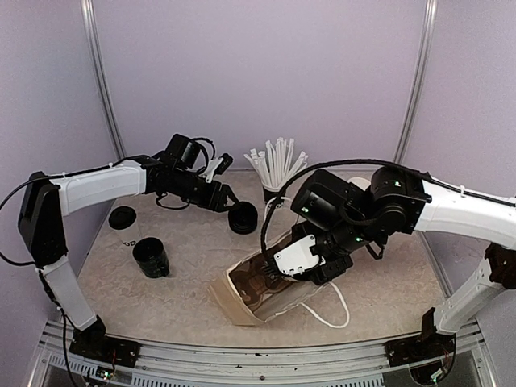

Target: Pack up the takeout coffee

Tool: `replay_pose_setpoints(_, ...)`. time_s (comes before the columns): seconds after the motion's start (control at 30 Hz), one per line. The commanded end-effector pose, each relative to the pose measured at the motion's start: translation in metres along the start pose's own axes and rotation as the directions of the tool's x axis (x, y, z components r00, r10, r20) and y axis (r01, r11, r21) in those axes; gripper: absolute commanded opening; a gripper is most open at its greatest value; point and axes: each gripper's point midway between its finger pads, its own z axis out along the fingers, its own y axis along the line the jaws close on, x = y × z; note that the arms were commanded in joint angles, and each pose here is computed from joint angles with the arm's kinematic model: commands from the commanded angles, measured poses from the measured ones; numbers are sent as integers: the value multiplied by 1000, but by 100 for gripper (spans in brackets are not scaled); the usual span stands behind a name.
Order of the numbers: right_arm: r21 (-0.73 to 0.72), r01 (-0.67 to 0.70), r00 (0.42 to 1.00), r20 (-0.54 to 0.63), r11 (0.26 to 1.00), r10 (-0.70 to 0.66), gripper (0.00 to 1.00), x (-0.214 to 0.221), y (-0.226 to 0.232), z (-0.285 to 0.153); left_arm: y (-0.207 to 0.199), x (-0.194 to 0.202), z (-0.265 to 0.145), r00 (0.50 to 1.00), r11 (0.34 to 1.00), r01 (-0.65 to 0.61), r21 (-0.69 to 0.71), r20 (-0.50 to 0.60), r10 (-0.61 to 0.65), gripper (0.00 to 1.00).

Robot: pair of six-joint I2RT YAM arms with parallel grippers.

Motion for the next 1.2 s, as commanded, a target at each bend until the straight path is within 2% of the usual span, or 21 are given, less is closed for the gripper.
replay_pose_setpoints(0.0,46,18,996,89,999,-22,46,-20,-7,2,-2,1,8,1000,999,6,40,5,-6,61)
replay_pose_setpoints(0.23,128,25,996,79,991,-35,45,-16,-17,12,-3,0,14,1000,998,3,69,-1,-3,61)
replay_pose_setpoints(0.4,110,79,991,101,991,-90,45,-12,-2,15,-13,2,23,1000,993,4,117,-19,-2,61)
replay_pose_setpoints(0.6,85,59,991,111,995,-68,45,-2,15,15,-23,22,37,997,992,-1,128,-74,10,60)
replay_pose_setpoints(0.87,240,70,992,86,968,-93,45,8,1,21,-25,35,51,992,992,-12,126,-123,27,61)
replay_pose_setpoints(1.17,253,73,989,106,965,-103,44,8,-3,29,-18,43,60,984,995,-15,98,-173,32,61)
